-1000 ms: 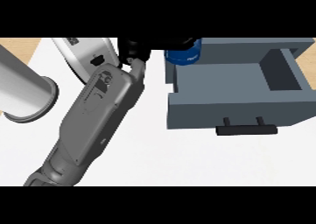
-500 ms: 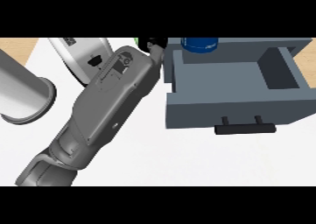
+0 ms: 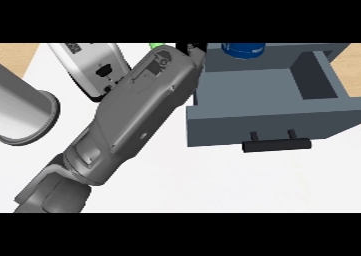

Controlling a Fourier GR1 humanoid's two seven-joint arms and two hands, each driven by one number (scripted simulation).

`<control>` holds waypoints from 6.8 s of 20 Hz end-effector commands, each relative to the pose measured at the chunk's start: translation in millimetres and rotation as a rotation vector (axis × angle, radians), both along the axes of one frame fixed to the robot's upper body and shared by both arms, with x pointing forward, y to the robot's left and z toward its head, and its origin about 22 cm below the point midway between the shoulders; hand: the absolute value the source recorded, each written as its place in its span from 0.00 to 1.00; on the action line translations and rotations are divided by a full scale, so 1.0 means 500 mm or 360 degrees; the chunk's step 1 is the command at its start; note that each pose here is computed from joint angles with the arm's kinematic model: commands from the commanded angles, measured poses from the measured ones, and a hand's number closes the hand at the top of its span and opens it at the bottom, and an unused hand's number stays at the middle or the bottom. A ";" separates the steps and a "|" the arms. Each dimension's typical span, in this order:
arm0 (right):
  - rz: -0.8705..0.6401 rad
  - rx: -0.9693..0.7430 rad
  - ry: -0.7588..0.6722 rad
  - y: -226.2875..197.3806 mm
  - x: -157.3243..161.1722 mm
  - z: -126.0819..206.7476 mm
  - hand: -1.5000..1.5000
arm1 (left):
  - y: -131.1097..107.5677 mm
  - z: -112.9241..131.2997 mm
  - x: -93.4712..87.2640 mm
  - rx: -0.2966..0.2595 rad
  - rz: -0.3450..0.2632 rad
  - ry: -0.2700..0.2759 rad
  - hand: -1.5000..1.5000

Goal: Pick up the can, place it into the drawer and close the drawer

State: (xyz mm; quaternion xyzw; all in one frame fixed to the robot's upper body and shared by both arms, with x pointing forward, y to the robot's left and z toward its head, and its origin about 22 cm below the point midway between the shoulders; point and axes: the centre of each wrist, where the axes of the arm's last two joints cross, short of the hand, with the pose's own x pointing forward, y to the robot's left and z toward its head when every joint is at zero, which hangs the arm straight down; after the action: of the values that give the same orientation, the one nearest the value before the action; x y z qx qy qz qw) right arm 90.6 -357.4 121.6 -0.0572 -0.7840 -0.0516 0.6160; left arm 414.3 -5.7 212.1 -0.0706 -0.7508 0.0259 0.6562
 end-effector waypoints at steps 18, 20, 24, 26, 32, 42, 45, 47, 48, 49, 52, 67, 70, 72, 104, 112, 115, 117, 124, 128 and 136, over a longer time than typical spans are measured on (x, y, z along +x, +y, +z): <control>0.0044 -0.0008 -0.0010 0.007 0.007 0.023 0.00 | -0.004 -0.078 0.021 0.0186 0.0131 0.0116 0.00; 0.0083 -0.0015 0.0007 0.023 -0.005 0.021 0.00 | -0.017 -0.071 0.013 0.0204 0.0187 0.0101 0.00; 0.0011 -0.0021 -0.0020 -0.013 -0.010 0.017 0.00 | -0.006 -0.095 0.015 0.0185 0.0205 0.0111 0.00; 0.0006 0.0003 -0.0013 0.022 -0.008 0.021 0.00 | -0.021 -0.079 0.008 0.0180 0.0248 0.0124 0.00; 0.0062 -0.0012 -0.0041 0.025 0.008 0.035 0.00 | -0.007 -0.106 0.012 0.0154 0.0271 0.0097 0.00; 0.0138 -0.0609 -0.0291 0.037 0.029 0.072 0.00 | -0.029 -0.055 0.008 0.0064 0.0222 0.0003 0.00; 0.0125 -0.0749 -0.0371 0.041 0.040 0.111 0.00 | -0.026 -0.079 0.002 0.0053 0.0214 -0.0037 0.00; 0.0139 -0.0846 -0.0387 0.080 0.056 0.128 0.00 | -0.030 -0.062 0.007 0.0072 0.0210 -0.0087 0.00; 0.0136 -0.0887 -0.0396 0.080 0.067 0.121 0.00 | -0.042 -0.049 -0.004 0.0033 0.0217 -0.0086 0.00; 0.0125 -0.0939 -0.0347 0.074 0.078 0.122 0.00 | -0.040 -0.048 0.000 0.0055 0.0231 -0.0099 0.00; 0.0113 -0.1022 -0.0355 0.109 0.110 0.109 0.00 | -0.035 -0.054 0.001 0.0013 0.0191 -0.0044 0.00; 0.0118 -0.1587 -0.0373 0.284 0.324 0.072 0.00 | -0.012 -0.045 0.012 0.0056 0.0243 0.0028 0.00; 0.0111 -0.1700 -0.0331 0.299 0.381 0.049 0.00 | 0.011 -0.027 0.011 0.0052 0.0215 0.0008 0.00; 0.0150 -0.1803 -0.0301 0.303 0.418 0.030 0.00 | -0.009 -0.039 -0.002 0.0069 0.0245 -0.0003 0.00; -0.0235 -0.2247 -0.0191 0.334 0.695 -0.126 0.00 | 0.227 0.004 -0.003 0.0062 0.0357 0.0004 0.00; -0.0405 -0.2280 -0.0225 0.307 0.730 -0.081 0.00 | 0.229 0.017 -0.022 0.0086 0.0320 -0.0001 0.00; -0.0460 -0.2261 -0.0246 0.306 0.730 -0.085 0.00 | 0.223 0.036 -0.041 0.0095 0.0276 -0.0017 0.00; -0.0466 -0.2294 -0.0217 0.314 0.737 -0.073 0.00 | 0.222 0.015 -0.046 0.0124 0.0299 -0.0049 0.00; -0.0507 -0.2287 -0.0224 0.308 0.754 -0.027 0.00 | 0.241 0.053 -0.052 0.0078 0.0263 -0.0023 0.00; -0.0288 -0.2208 -0.0206 0.327 0.768 0.019 0.00 | 0.265 0.029 -0.057 0.0091 0.0266 -0.0005 0.00; -0.0105 -0.1314 -0.0090 0.359 0.761 -0.015 0.00 | 0.251 0.018 -0.069 0.0090 0.0248 0.0003 0.00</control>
State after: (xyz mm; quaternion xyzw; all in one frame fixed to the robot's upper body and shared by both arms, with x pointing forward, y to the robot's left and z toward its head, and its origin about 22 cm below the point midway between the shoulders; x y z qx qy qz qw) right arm 464.5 -211.6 94.6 -0.3990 -0.6957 0.3610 0.4759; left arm 382.3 115.8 226.0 0.0071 -0.7574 0.0594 0.6502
